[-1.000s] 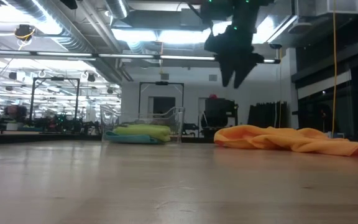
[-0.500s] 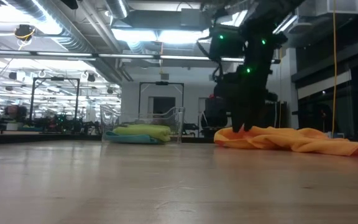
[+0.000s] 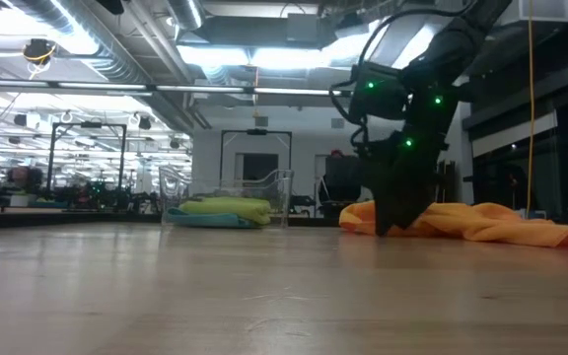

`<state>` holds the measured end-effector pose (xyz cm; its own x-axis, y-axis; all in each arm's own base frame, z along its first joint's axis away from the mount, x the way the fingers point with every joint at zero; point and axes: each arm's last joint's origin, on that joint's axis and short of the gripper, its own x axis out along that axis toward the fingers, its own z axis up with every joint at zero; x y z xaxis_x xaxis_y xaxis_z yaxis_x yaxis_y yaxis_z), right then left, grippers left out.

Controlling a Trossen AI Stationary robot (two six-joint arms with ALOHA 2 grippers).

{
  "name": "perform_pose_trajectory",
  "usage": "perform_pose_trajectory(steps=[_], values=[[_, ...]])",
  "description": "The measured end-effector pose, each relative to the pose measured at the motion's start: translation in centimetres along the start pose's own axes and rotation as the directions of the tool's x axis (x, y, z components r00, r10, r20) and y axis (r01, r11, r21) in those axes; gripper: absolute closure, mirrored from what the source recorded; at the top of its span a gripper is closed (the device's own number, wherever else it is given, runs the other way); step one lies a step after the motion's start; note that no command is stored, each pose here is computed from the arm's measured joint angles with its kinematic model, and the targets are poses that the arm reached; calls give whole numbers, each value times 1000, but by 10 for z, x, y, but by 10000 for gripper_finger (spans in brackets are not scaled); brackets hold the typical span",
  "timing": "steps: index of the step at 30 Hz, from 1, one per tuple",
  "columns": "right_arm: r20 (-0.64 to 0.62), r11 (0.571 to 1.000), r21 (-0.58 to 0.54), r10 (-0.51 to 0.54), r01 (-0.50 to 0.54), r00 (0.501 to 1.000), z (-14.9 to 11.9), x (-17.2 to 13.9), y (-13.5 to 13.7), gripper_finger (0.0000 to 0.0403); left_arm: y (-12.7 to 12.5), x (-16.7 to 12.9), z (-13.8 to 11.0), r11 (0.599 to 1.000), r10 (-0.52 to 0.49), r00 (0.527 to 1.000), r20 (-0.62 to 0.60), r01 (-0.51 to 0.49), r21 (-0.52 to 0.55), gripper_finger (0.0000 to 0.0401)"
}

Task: Fold microfiber towels
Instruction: Fold the bottom orange microfiber cloth

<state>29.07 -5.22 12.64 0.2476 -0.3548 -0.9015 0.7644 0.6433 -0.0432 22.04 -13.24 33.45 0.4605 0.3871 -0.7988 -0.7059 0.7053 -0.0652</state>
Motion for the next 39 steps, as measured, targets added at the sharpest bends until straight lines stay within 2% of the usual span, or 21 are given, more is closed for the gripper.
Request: perform_pose_trajectory(steps=[4,6,9,11,16,20,23,25,29,33,36,39], values=[[-10,996,80,27,-26,1000,-3,0,2,232,0,0,0,1000,0,1000,0,0,0,280],[-2,996,80,47,-46,999,-3,-1,5,275,0,0,0,1000,0,1000,0,0,0,280],[23,990,86,110,-112,994,2,-5,15,364,0,0,0,1000,0,1000,0,0,0,280],[33,982,86,163,-165,986,5,-9,22,389,0,0,0,1000,0,1000,0,0,0,280],[58,949,55,308,-311,950,14,-39,55,397,0,0,-1,1000,-3,1000,-9,3,2,280],[128,876,-21,480,-482,868,19,-92,96,399,-1,-2,-3,1000,-12,1000,-10,12,10,280],[172,833,-102,554,-544,815,11,-130,124,400,-5,-4,-5,999,-45,999,-5,45,6,280],[205,808,-136,589,-573,782,4,-152,139,400,-9,-5,-6,995,-89,996,2,89,39,280],[276,804,-156,593,-573,757,-14,-179,154,401,-26,-10,-4,965,-235,971,39,228,132,280],[301,801,-142,595,-582,745,-25,-190,160,401,-43,-18,1,901,-395,913,100,364,237,280],[292,803,-114,590,-585,753,-29,-190,160,401,-53,-24,6,859,-481,864,148,430,278,280],[291,805,-105,587,-584,756,-29,-190,160,402,-60,-24,9,836,-520,836,174,455,307,280]])
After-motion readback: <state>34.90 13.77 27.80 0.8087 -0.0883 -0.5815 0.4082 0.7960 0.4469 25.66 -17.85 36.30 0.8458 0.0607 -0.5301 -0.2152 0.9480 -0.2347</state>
